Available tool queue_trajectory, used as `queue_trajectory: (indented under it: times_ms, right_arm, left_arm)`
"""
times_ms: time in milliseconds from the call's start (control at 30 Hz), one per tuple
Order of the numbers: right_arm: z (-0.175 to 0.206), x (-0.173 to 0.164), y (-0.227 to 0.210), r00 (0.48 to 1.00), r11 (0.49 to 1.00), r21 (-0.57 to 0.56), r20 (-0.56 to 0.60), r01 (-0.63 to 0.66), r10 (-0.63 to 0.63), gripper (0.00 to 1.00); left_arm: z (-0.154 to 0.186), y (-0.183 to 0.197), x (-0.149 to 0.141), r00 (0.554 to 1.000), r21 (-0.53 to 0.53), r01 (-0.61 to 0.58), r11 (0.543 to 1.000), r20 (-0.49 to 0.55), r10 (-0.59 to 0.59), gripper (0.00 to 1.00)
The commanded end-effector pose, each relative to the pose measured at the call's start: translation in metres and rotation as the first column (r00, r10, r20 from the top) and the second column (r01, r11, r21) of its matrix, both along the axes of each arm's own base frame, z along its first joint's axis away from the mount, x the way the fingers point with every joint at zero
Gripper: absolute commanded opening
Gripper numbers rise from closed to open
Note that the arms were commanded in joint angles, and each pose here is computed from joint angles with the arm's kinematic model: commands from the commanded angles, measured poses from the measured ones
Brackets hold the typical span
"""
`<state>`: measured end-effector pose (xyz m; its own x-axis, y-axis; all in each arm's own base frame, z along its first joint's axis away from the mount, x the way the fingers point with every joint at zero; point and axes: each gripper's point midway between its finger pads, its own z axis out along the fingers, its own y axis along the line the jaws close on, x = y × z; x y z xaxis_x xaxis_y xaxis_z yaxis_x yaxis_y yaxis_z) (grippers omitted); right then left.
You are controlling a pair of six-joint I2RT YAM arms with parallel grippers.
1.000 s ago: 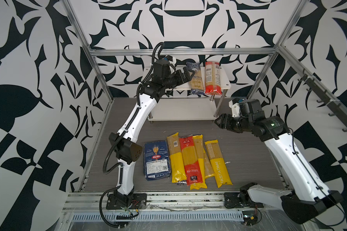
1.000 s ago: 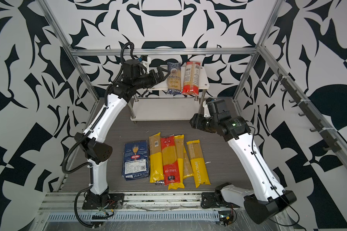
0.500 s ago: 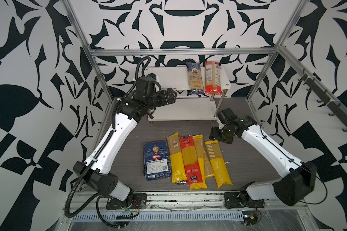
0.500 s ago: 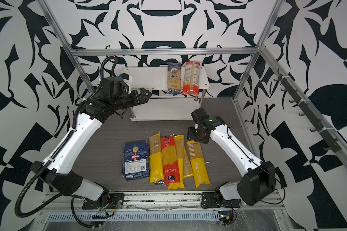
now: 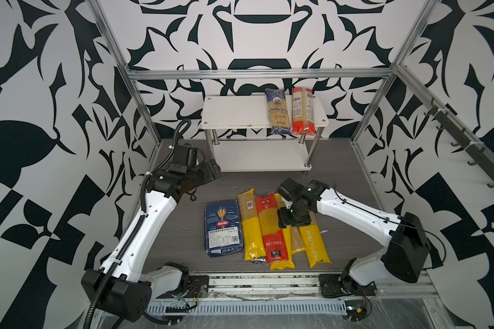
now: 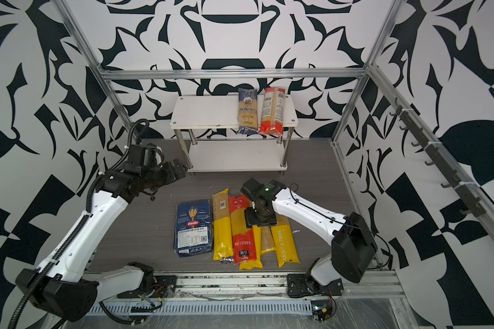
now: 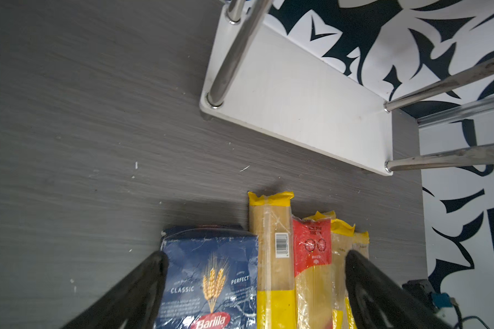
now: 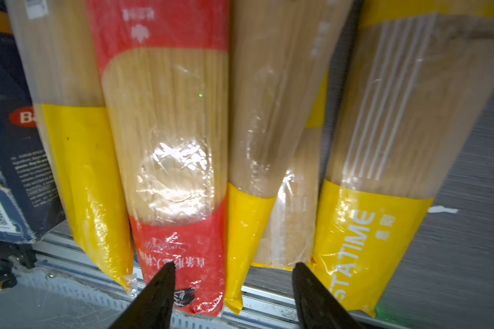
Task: Arrange pasta packages on shelves
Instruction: Move the pasta bags to the center of the table.
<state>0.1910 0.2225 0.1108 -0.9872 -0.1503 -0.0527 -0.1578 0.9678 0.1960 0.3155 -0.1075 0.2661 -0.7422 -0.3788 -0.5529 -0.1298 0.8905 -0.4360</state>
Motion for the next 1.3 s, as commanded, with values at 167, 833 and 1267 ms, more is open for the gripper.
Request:
queue_trajectory:
  times_ms: [167, 833, 1267]
  right_arm:
    - [0.012, -0.002, 0.076, 0.991, 0.967, 0.216, 0.037, -0.136, 0.131, 0.67]
    - [-0.041, -0.038, 0.157, 0.967, 0.952, 0.219, -0.094, -0.212, 0.237, 0.66]
    - [-0.090, -0.029, 0.187, 0.965, 0.978, 0.056, -0.161, -0.201, 0.208, 0.66]
  left_arm:
    - [-0.015, 0.030, -0.052, 0.988, 0.002, -0.122, 0.993, -0.098, 0.121, 0.99]
    - [-0.002, 0.054, -0.101, 0.990, 0.050, -0.129, 0.990, -0.045, 0.132, 0.99]
    - [0.014, 0.051, -0.107, 0.998, 0.064, -0.044, 0.997, 0.043, 0.042, 0.99]
